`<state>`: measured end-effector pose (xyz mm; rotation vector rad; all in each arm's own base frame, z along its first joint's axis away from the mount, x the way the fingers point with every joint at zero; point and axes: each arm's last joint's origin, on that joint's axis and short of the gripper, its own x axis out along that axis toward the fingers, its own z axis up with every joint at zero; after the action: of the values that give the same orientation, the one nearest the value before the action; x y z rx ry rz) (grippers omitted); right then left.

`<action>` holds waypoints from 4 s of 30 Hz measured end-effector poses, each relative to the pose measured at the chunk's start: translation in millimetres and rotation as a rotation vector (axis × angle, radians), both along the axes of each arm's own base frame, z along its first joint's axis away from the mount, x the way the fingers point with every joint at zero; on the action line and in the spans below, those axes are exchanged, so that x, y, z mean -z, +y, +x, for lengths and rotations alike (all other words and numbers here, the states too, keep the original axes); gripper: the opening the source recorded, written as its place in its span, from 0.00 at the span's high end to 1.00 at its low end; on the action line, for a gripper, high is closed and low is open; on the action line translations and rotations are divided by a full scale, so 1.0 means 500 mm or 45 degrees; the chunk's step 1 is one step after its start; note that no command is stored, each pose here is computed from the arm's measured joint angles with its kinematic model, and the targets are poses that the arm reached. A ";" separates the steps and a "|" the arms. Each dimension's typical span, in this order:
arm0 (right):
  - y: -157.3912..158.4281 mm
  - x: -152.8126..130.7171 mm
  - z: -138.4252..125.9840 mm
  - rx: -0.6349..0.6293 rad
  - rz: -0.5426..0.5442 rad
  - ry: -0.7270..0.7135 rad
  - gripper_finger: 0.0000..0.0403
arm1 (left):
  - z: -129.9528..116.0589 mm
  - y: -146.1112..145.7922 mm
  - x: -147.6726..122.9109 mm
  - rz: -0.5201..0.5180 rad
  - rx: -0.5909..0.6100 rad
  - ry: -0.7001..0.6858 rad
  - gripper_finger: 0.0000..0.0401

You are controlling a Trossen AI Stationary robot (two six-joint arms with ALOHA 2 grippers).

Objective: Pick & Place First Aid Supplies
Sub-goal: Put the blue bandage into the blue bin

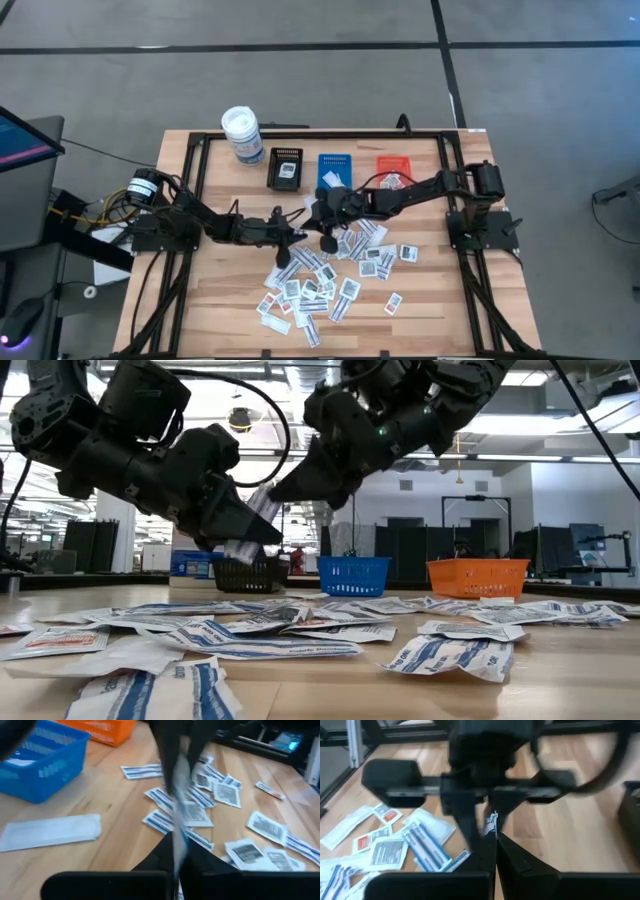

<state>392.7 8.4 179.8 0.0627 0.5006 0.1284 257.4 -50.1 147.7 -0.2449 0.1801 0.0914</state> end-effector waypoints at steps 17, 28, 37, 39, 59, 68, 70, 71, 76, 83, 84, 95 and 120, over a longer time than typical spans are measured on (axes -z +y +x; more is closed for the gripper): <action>-0.034 -0.137 -0.088 0.426 -0.336 0.043 1.00 | 0.000 -0.001 0.000 -0.005 0.014 -0.001 0.98; -0.199 -0.048 -0.110 0.666 -0.229 0.414 1.00 | 0.000 -0.001 -0.001 -0.045 0.006 -0.008 0.98; -0.282 -0.027 -0.126 0.601 -0.014 0.415 1.00 | 0.000 -0.001 -0.002 -0.048 0.006 -0.013 0.98; -0.289 -0.032 -0.133 0.584 0.007 0.415 1.00 | 0.000 -0.001 -0.002 -0.048 0.006 -0.013 0.98; -0.287 -0.039 -0.145 0.197 -0.048 0.393 1.00 | 0.000 -0.001 -0.001 -0.043 0.007 -0.012 0.98; -0.290 -0.007 -0.130 0.211 -0.060 0.426 0.96 | 0.000 -0.001 -0.001 -0.027 0.009 -0.010 0.97; -0.290 -0.012 -0.131 0.259 -0.107 0.431 0.93 | 0.000 -0.001 -0.001 -0.027 0.009 -0.011 0.97; -0.291 -0.016 -0.130 0.290 -0.138 0.431 0.91 | 0.000 0.000 -0.001 -0.026 0.009 -0.010 0.97; -0.294 -0.030 -0.125 0.345 -0.185 0.454 0.81 | 0.000 0.000 -0.001 -0.025 0.010 -0.010 0.98; -0.248 -0.072 -0.096 0.250 -0.194 0.487 0.70 | 0.000 0.000 -0.001 -0.022 0.000 -0.009 0.98; -0.234 -0.077 -0.092 0.222 -0.195 0.504 0.69 | 0.000 0.000 -0.001 -0.022 0.000 -0.008 0.98; -0.060 -0.164 -0.110 0.003 -0.100 0.923 0.68 | 0.000 0.000 0.000 -0.025 0.000 -0.005 0.98; -0.063 0.105 -0.046 0.649 0.160 0.411 0.69 | 0.001 0.000 -0.003 -0.039 -0.002 -0.024 0.98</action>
<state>369.5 -23.3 127.5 0.3345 0.7826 -0.3557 257.7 -50.1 149.2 -0.2763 0.1623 0.0879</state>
